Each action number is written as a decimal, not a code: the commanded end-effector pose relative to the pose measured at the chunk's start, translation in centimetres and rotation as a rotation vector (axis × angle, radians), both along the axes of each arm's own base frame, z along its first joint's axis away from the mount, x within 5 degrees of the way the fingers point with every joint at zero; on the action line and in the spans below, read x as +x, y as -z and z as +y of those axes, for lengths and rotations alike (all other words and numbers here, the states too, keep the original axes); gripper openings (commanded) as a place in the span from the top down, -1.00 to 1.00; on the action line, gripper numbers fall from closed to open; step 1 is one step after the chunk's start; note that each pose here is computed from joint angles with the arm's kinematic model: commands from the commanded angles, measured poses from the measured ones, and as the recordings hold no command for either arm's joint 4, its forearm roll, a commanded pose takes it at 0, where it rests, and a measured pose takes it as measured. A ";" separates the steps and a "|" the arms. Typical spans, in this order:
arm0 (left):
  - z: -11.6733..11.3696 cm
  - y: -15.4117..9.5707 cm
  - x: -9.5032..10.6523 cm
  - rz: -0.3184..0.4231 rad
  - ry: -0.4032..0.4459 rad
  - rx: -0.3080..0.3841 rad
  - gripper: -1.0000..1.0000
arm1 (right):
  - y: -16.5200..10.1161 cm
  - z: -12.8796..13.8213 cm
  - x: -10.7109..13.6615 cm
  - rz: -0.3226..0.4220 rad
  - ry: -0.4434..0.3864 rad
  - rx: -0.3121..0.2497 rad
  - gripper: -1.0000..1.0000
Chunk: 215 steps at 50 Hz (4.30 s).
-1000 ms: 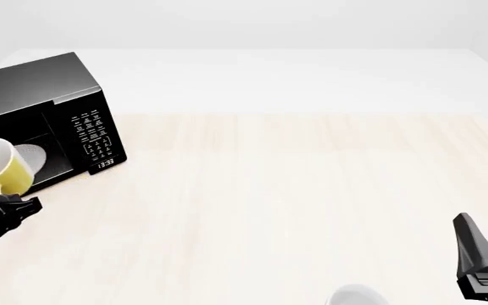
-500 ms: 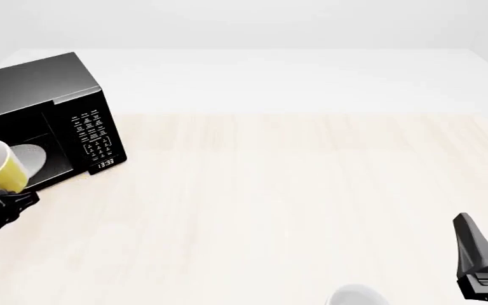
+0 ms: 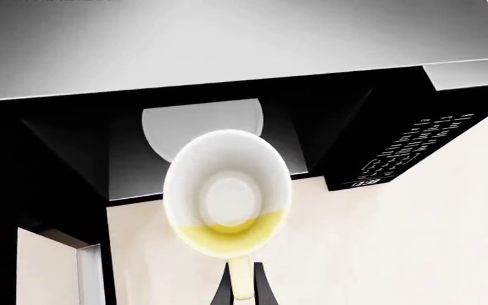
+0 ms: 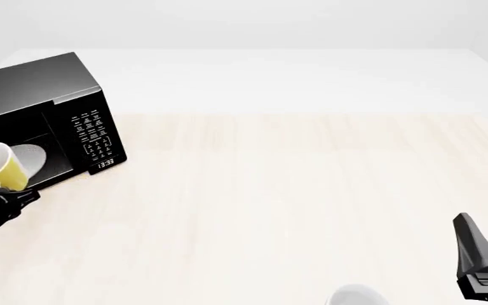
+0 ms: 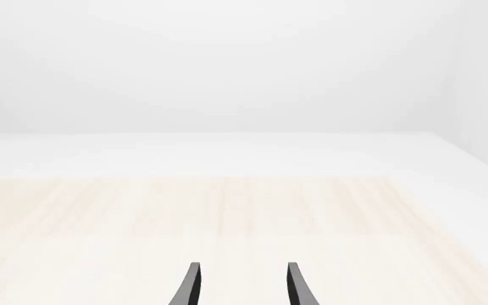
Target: Put the yellow and white mug in the microwave and close it.
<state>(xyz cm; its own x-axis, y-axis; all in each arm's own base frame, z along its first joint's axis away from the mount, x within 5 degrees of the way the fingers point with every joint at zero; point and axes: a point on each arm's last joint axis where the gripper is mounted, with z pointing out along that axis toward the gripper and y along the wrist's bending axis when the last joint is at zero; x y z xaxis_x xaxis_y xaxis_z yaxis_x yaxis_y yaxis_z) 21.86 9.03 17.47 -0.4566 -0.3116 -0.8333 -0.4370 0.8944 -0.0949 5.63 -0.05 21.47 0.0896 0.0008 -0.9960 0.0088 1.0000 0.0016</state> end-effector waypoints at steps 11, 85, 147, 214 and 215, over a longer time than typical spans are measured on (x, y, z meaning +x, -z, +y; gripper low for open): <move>1.2 -0.6 1.7 -0.015 -0.030 -0.014 1.00 | 0.0 0.0 0.0 0.000 0.000 0.000 -1.00; 5.4 -2.5 8.8 -0.083 -0.086 -0.033 1.00 | 0.0 0.0 0.0 0.000 0.000 0.000 -1.00; 7.8 2.1 10.6 0.001 -0.114 -0.048 1.00 | 0.0 0.0 0.0 0.001 0.008 -0.003 -1.00; 5.6 -1.5 5.3 -0.033 -0.106 0.005 -1.00 | 0.0 -0.1 0.0 0.001 0.009 -0.003 -1.00; 5.5 -1.5 5.3 -0.034 -0.106 0.004 -1.00 | 0.0 -0.1 0.0 0.001 0.009 -0.003 -1.00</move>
<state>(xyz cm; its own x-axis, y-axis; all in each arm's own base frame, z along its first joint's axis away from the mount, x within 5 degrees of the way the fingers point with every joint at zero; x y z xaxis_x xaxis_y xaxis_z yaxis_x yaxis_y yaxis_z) 28.12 15.20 18.11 -0.4021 -0.3567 -0.8432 -0.5287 0.8424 -0.1042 5.65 -0.10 21.46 0.0884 -0.0031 -0.9961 0.0178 0.9998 -0.0015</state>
